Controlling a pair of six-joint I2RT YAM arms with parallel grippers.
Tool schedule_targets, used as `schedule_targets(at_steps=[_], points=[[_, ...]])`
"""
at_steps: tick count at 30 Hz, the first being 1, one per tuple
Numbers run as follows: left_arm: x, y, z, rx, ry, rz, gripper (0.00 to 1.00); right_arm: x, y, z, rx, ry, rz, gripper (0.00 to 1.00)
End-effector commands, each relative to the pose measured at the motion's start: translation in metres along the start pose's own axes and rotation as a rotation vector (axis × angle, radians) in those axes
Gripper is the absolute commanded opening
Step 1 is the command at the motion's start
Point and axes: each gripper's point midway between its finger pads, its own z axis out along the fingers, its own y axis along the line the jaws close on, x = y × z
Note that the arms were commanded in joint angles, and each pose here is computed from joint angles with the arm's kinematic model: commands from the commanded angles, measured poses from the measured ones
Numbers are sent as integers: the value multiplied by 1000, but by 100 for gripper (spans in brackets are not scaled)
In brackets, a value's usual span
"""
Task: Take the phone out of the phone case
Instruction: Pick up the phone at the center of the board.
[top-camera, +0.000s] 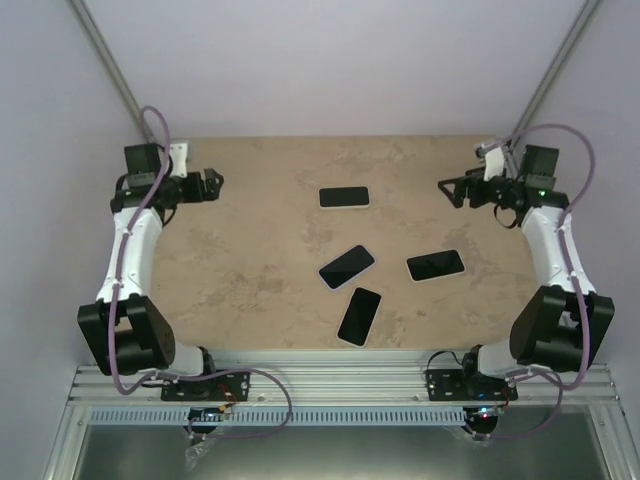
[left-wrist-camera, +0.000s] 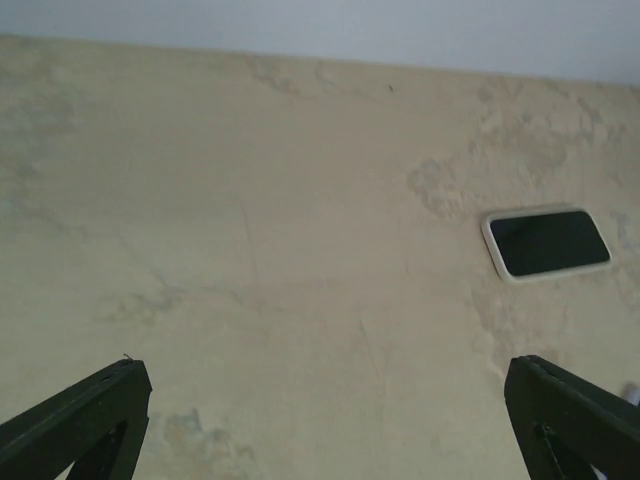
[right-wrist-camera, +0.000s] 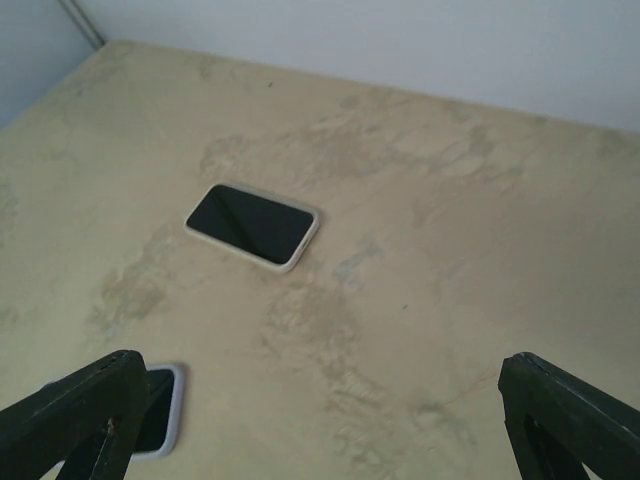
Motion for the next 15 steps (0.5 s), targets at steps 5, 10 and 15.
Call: schedule_targets(at_steps=[5,10,15], points=[[44,-58,3,129,58,113,99,29,38,2,68,28,-31,98],[62,-94,7,248,98,183,99,37,51,-8,101,5,-45,98],[75,-135,16,370,139,335,99,39,55,-18,126,-26,-46,98]])
